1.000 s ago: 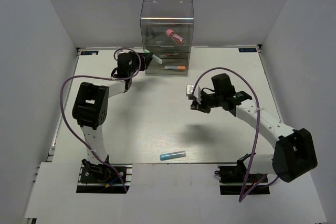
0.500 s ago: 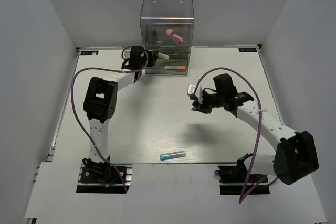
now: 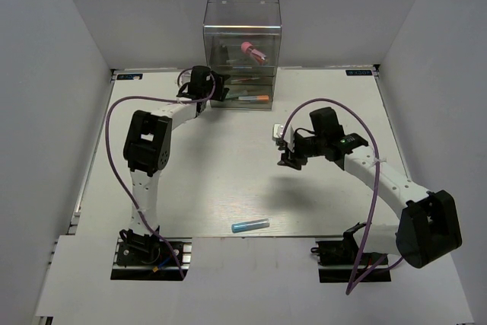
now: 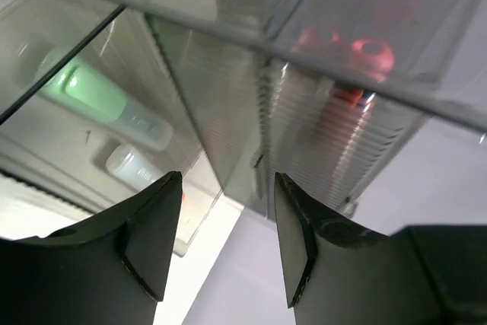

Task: Sort the stationery into containers
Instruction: Place the stationery into the container

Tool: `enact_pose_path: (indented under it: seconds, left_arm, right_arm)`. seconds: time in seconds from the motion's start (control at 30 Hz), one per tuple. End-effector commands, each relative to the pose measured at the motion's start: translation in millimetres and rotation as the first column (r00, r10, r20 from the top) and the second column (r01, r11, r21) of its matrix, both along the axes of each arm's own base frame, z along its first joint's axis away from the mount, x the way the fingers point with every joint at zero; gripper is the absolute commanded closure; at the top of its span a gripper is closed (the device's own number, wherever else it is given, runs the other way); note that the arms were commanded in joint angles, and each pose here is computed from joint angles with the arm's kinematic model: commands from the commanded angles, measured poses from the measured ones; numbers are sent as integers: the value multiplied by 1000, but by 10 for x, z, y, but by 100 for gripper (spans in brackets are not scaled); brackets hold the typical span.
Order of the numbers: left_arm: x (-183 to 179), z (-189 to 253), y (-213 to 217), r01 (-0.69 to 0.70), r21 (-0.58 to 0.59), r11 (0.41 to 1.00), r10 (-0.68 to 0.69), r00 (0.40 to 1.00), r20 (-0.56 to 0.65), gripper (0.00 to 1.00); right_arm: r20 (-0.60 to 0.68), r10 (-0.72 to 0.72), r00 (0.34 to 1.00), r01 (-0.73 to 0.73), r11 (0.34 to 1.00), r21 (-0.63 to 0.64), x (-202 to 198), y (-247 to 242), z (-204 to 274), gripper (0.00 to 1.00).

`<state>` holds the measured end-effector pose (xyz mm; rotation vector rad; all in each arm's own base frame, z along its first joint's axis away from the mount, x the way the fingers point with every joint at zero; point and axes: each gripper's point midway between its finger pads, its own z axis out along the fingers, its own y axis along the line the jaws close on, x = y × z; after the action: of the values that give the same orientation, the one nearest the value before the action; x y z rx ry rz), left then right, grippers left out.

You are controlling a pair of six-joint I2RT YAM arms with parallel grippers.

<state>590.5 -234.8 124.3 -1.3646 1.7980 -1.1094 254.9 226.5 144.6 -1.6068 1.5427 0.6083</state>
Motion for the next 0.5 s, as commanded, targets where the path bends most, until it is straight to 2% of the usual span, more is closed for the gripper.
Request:
enact_pose_path:
  seconds: [0.0, 0.03, 0.07, 0.13, 0.27, 0.33, 0.4, 0.43, 0.47]
  left_arm:
    - [-120, 339, -49, 52, -36, 998, -50, 997, 62, 38]
    - [-157, 362, -76, 72, -46, 996, -69, 995, 66, 37]
    - [-187, 470, -89, 85, -56, 995, -80, 993, 87, 37]
    - [-277, 683, -139, 138, -56, 989, -129, 982, 137, 37]
    - [-531, 787, -91, 212, 8, 977, -210, 962, 174, 37]
    - [-721, 996, -91, 288, 37, 957, -288, 930, 228, 37]
    - [-966, 883, -65, 353, 76, 932, -361, 907, 218, 37]
    - [-1097, 1083, -39, 364, 103, 926, -378, 887, 265, 36]
    - [-1221, 937, 43, 371, 128, 920, -392, 888, 240, 36]
  right_arm:
    - [-36, 110, 993, -109, 994, 30, -190, 65, 21, 42]
    - [-5, 158, 987, -158, 987, 25, -213, 77, 14, 40]
    - [-52, 183, 982, -182, 983, 26, -309, 74, -40, 39]
    - [-62, 257, 964, -256, 966, 32, -433, 103, -67, 37]
    - [-105, 344, 933, -341, 939, 42, -629, 151, -172, 36]
    - [-119, 371, 921, -370, 928, 36, -720, 181, -232, 34]
    - [-130, 415, 900, -416, 909, 23, -864, 237, -306, 34]
    - [-138, 422, 896, -424, 905, 18, -901, 241, -346, 34]
    - [-133, 457, 879, -460, 888, 10, -990, 307, -367, 34]
